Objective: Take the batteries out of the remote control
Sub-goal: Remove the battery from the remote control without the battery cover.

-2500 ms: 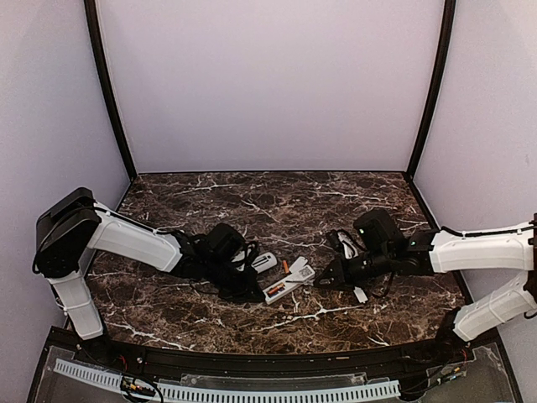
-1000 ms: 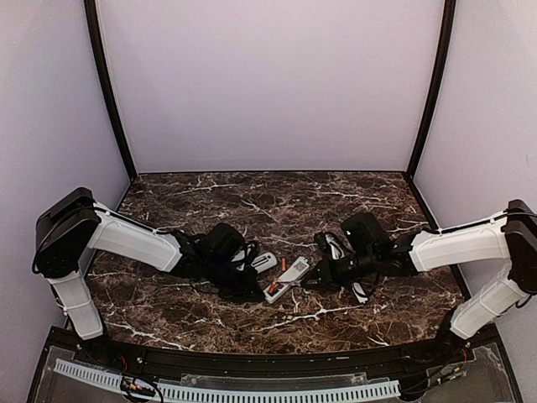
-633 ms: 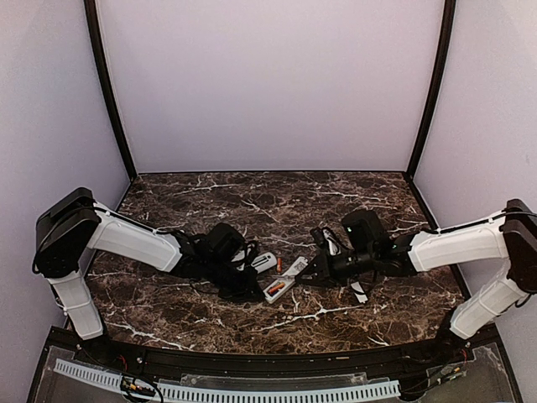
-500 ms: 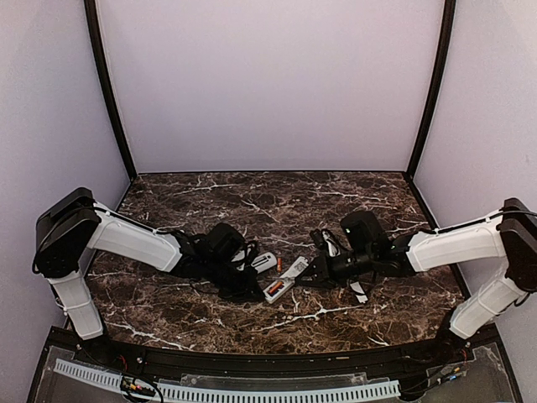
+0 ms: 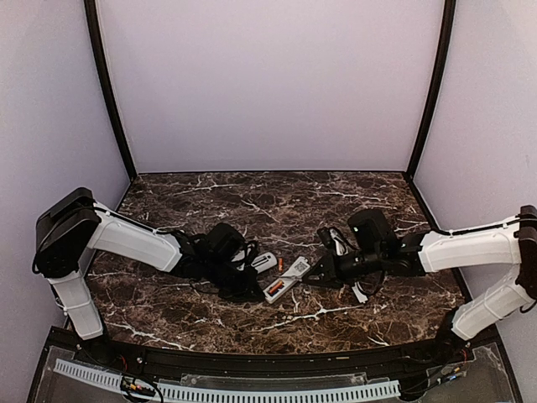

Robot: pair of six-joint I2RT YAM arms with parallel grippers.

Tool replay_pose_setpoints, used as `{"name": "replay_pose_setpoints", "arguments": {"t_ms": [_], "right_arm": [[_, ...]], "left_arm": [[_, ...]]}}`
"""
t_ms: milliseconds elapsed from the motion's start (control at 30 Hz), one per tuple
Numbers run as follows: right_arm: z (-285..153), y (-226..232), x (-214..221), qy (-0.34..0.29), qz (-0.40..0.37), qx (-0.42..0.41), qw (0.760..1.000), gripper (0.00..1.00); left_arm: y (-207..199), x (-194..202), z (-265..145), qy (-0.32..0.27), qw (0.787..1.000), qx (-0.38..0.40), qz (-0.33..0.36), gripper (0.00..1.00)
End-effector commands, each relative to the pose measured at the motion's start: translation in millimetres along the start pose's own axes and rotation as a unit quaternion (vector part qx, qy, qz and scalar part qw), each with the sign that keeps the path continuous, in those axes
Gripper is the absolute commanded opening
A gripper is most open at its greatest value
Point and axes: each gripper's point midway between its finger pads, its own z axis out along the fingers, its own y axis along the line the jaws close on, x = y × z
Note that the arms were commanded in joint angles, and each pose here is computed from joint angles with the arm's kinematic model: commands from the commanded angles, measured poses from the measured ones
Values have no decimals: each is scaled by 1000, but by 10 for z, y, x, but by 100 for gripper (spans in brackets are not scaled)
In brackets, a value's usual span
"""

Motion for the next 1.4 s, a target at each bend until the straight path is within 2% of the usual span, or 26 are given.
{"name": "replay_pose_setpoints", "arguments": {"t_ms": [0, 900, 1367], "right_arm": [[-47, -139, 121, 4, 8, 24, 1000, 0], [114, -308, 107, 18, 25, 57, 998, 0], [185, -40, -1, 17, 9, -1, 1000, 0]], "left_arm": [[14, -57, -42, -14, 1000, -8, 5, 5], [38, -44, -50, -14, 1000, -11, 3, 5], [22, -53, -55, -15, 1000, -10, 3, 5]]}}
